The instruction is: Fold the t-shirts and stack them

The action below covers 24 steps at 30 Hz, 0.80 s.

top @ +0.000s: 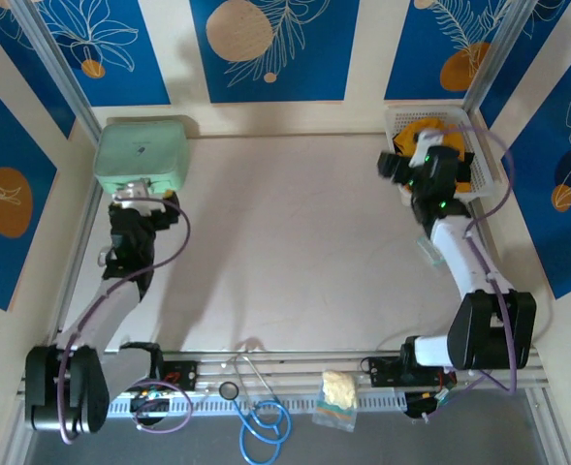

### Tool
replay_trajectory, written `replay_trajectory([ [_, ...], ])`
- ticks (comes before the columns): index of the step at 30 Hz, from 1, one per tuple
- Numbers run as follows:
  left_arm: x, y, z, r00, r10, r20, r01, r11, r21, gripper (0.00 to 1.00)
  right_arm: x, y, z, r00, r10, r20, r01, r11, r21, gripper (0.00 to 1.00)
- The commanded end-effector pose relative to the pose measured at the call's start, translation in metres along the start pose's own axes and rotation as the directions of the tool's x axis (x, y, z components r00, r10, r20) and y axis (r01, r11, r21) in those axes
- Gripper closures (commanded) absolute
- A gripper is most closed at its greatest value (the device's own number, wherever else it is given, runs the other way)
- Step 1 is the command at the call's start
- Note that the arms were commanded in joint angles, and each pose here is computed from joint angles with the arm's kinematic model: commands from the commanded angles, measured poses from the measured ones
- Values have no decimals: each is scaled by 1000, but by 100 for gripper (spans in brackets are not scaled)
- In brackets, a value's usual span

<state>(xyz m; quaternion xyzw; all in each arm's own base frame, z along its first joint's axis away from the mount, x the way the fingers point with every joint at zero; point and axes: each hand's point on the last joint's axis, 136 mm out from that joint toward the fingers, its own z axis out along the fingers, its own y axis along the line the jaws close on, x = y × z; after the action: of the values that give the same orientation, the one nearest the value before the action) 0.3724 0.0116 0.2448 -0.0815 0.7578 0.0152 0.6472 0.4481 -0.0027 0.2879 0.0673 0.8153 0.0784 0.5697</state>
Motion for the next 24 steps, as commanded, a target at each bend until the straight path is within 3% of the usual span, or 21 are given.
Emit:
replay_trajectory([
  [1,23,-1,-10,972,-64,-228,60,998,-26,1,47,-48,7,943,175,-284,-122,973,197,20],
  [6,24,-25,-17,934,-71,-350,95,994,52,0,37,-77,43,876,275,-396,-201,955,220,37],
  [16,24,-51,-31,893,-7,-451,62,992,108,0,56,-113,113,781,368,-505,-270,928,259,35],
  [21,34,-65,-33,863,50,-503,26,989,143,0,79,-120,129,719,417,-556,-308,908,283,33],
  [24,36,-71,-34,859,73,-506,7,988,155,0,94,-120,135,692,433,-578,-322,901,289,38],
])
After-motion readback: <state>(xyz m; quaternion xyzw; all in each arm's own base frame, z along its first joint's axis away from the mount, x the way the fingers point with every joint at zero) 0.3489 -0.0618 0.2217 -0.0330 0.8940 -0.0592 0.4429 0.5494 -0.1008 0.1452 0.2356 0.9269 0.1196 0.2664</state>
